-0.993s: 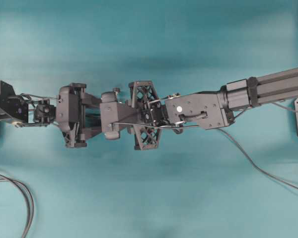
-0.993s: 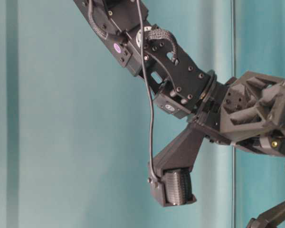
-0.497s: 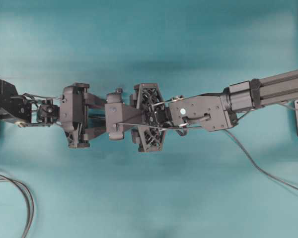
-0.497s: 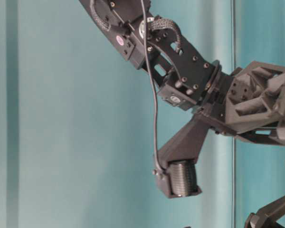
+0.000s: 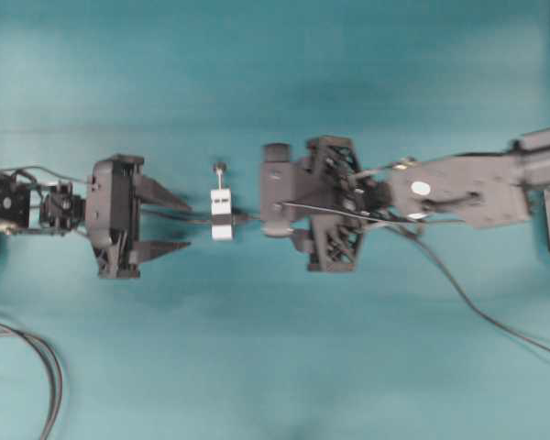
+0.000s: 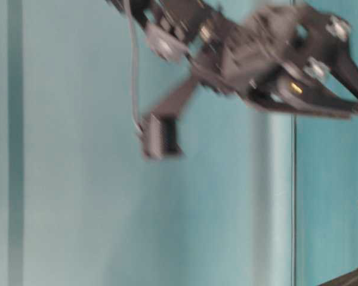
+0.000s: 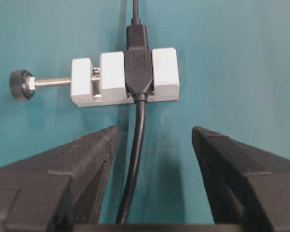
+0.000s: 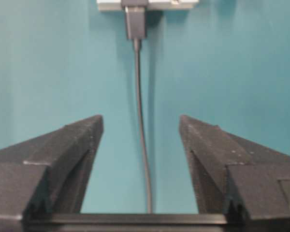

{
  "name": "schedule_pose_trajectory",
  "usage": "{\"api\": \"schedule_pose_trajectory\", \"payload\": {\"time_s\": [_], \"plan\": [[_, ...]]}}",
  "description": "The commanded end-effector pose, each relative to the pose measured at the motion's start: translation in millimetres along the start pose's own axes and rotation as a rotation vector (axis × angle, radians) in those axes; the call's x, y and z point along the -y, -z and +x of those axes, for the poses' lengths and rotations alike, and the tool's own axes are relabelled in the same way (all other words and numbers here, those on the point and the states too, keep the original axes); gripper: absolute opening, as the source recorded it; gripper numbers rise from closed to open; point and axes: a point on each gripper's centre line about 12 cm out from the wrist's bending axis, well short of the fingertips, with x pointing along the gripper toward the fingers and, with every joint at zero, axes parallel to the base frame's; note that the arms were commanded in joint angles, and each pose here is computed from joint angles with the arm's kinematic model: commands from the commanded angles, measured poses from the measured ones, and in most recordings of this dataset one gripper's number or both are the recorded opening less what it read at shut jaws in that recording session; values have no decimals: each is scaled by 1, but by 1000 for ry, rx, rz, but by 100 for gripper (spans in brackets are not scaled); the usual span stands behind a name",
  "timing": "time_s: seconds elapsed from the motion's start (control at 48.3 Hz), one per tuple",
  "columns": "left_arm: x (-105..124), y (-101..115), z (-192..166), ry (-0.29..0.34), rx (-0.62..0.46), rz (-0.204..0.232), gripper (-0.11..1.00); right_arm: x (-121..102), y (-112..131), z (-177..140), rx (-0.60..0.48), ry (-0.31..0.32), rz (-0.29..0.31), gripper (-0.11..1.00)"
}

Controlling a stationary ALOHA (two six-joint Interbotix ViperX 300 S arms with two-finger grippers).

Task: Insert the USB cable into the female connector supported by the left arm.
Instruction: 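Open the right gripper, release the plug, and retract right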

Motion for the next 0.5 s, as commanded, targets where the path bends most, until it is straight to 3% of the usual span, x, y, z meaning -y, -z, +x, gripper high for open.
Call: {"api": "schedule_pose_trajectory", "payload": {"time_s": [0.0,0.269,0.476], "plan": [[0,-12,-1,0,19,1,66,1,-8,-25,80,-11,35,67],[0,-14,4,2,6,1,66,4,9,-70,158,-31,138,67],[1,-16,4,6,13,-1,66,3,-8,-124,433,-104,142,67]]}}
